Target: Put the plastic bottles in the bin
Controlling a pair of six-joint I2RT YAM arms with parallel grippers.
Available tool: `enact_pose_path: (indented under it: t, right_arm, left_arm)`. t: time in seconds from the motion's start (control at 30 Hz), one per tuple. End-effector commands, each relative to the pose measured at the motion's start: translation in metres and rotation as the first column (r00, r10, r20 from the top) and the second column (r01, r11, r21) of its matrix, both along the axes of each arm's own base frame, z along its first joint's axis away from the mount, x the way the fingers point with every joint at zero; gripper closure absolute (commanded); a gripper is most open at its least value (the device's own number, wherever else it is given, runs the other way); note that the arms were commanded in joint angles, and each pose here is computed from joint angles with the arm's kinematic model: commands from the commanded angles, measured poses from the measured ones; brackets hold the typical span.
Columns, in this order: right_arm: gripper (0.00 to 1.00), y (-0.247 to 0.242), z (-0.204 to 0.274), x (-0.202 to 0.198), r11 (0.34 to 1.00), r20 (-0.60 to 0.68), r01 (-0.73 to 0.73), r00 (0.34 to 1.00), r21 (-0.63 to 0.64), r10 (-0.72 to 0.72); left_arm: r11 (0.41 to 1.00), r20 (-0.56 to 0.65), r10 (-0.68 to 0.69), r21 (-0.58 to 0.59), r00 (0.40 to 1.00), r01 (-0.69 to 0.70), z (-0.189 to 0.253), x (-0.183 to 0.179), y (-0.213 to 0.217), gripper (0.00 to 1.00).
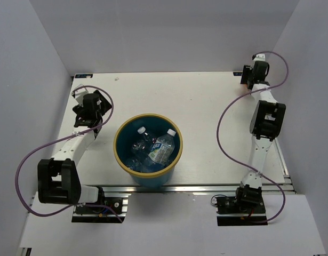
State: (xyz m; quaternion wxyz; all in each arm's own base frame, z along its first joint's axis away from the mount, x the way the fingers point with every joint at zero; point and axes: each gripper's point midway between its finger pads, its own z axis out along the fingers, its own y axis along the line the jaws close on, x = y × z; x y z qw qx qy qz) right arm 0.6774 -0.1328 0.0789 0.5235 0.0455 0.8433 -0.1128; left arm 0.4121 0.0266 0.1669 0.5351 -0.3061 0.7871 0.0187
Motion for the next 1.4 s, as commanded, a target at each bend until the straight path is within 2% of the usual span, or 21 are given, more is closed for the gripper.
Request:
enact_pose_path:
  t: [0.0, 0.03, 0.07, 0.1, 0.13, 0.17, 0.27, 0.3, 0.33, 0.43, 0.47, 0.57, 0.67, 0.77, 0.8, 0.83, 0.93, 0.97, 1.13, 1.3, 1.37]
  right_arm:
    - [0.83, 0.053, 0.17, -0.011, 0.982, 0.262, -0.189, 0.948, 0.005, 0.181]
    - [0.84, 0.079, 0.218, -0.028, 0.96, 0.325, -0.279, 0.909, 0.008, 0.262]
    - [0.85, 0.095, 0.215, -0.04, 0.946, 0.312, -0.321, 0.904, 0.047, 0.291]
    - [0.86, 0.133, 0.229, -0.055, 0.898, 0.327, -0.436, 0.858, 0.054, 0.397]
    - [0.86, 0.153, 0.275, -0.082, 0.873, 0.387, -0.488, 0.808, 0.02, 0.443]
    - [0.86, 0.194, 0.267, -0.101, 0.809, 0.366, -0.587, 0.76, 0.031, 0.537]
    - [0.86, 0.266, 0.317, -0.169, 0.693, 0.406, -0.718, 0.614, -0.068, 0.677]
    - [0.85, 0.311, 0.309, -0.197, 0.6, 0.381, -0.795, 0.528, -0.093, 0.759]
    - [0.84, 0.33, 0.332, -0.229, 0.543, 0.406, -0.829, 0.454, -0.135, 0.793]
    - [0.82, 0.396, 0.337, -0.31, 0.284, 0.404, -0.951, 0.213, -0.122, 0.889]
    - [0.81, 0.424, 0.337, -0.346, 0.144, 0.408, -0.983, 0.086, -0.113, 0.909]
    - [0.76, 0.466, 0.325, -0.41, -0.077, 0.399, -0.994, -0.102, -0.079, 0.911]
    - [0.67, 0.495, 0.298, -0.453, -0.223, 0.343, -0.975, -0.214, -0.013, 0.915]
    - [0.59, 0.512, 0.275, -0.476, -0.302, 0.272, -0.953, -0.282, 0.035, 0.92]
    - [0.57, 0.517, 0.267, -0.478, -0.314, 0.249, -0.948, -0.292, 0.05, 0.923]
    - [0.47, 0.523, 0.269, -0.486, -0.345, 0.232, -0.939, -0.332, 0.016, 0.914]
    - [0.32, 0.526, 0.262, -0.489, -0.353, 0.178, -0.935, -0.342, 0.034, 0.923]
    - [0.11, 0.525, 0.258, -0.492, -0.364, 0.165, -0.929, -0.351, 0.057, 0.922]
    - [0.11, 0.518, 0.28, -0.489, -0.329, 0.18, -0.944, -0.324, -0.005, 0.929]
    - [0.11, 0.491, 0.308, -0.446, -0.119, 0.213, -0.984, -0.146, -0.132, 0.966]
    - [0.11, 0.468, 0.318, -0.416, -0.006, 0.238, -0.99, -0.041, -0.143, 0.97]
  left_arm:
    - [1.0, 0.076, -0.003, -0.018, 0.997, 0.004, 0.03, -0.01, 0.0, 0.02]
    - [1.0, 0.072, 0.002, -0.02, 0.997, 0.0, 0.026, -0.015, 0.001, 0.02]
    - [1.0, 0.073, 0.003, -0.023, 0.997, -0.002, 0.027, -0.02, 0.001, 0.02]
    - [1.0, 0.1, 0.005, -0.027, 0.995, -0.002, 0.036, -0.026, 0.001, 0.02]
    - [1.0, 0.105, 0.006, -0.027, 0.994, -0.003, 0.038, -0.03, 0.002, 0.02]
    - [1.0, 0.095, 0.005, -0.03, 0.995, -0.002, 0.034, -0.036, 0.001, 0.02]
    - [0.999, 0.115, 0.0, -0.044, 0.993, 0.005, 0.038, -0.05, 0.0, 0.02]
    - [0.999, 0.117, -0.001, -0.05, 0.993, 0.006, 0.037, -0.054, 0.0, 0.02]
    - [0.999, 0.133, 0.001, -0.054, 0.991, 0.006, 0.042, -0.058, -0.001, 0.02]
    - [0.998, 0.134, -0.011, -0.064, 0.991, 0.02, 0.04, -0.069, -0.003, 0.02]
    - [0.997, 0.133, -0.02, -0.069, 0.991, 0.029, 0.038, -0.071, -0.005, 0.02]
    - [0.996, 0.151, -0.031, -0.072, 0.988, 0.043, 0.043, -0.077, -0.007, 0.02]
    - [0.997, 0.16, -0.036, -0.066, 0.986, 0.047, 0.044, -0.083, -0.006, 0.02]
    - [0.999, 0.141, -0.009, -0.041, 0.99, 0.015, 0.045, -0.09, 0.001, 0.02]
    - [0.999, 0.145, 0.015, -0.033, 0.989, -0.01, 0.047, -0.093, 0.006, 0.02]
    - [0.999, 0.152, 0.02, -0.034, 0.988, -0.015, 0.047, -0.094, 0.007, 0.02]
    - [0.999, 0.174, 0.005, -0.039, 0.985, 0.002, 0.051, -0.094, 0.004, 0.02]
    - [0.999, 0.175, 0.001, -0.039, 0.985, 0.006, 0.051, -0.093, 0.003, 0.02]
    - [0.999, 0.163, 0.008, -0.033, 0.987, -0.002, 0.049, -0.091, 0.005, 0.02]
    - [1.0, 0.158, 0.005, -0.027, 0.987, -0.001, 0.049, -0.087, 0.005, 0.02]
    - [1.0, 0.157, 0.006, -0.023, 0.988, -0.003, 0.048, -0.086, 0.005, 0.02]
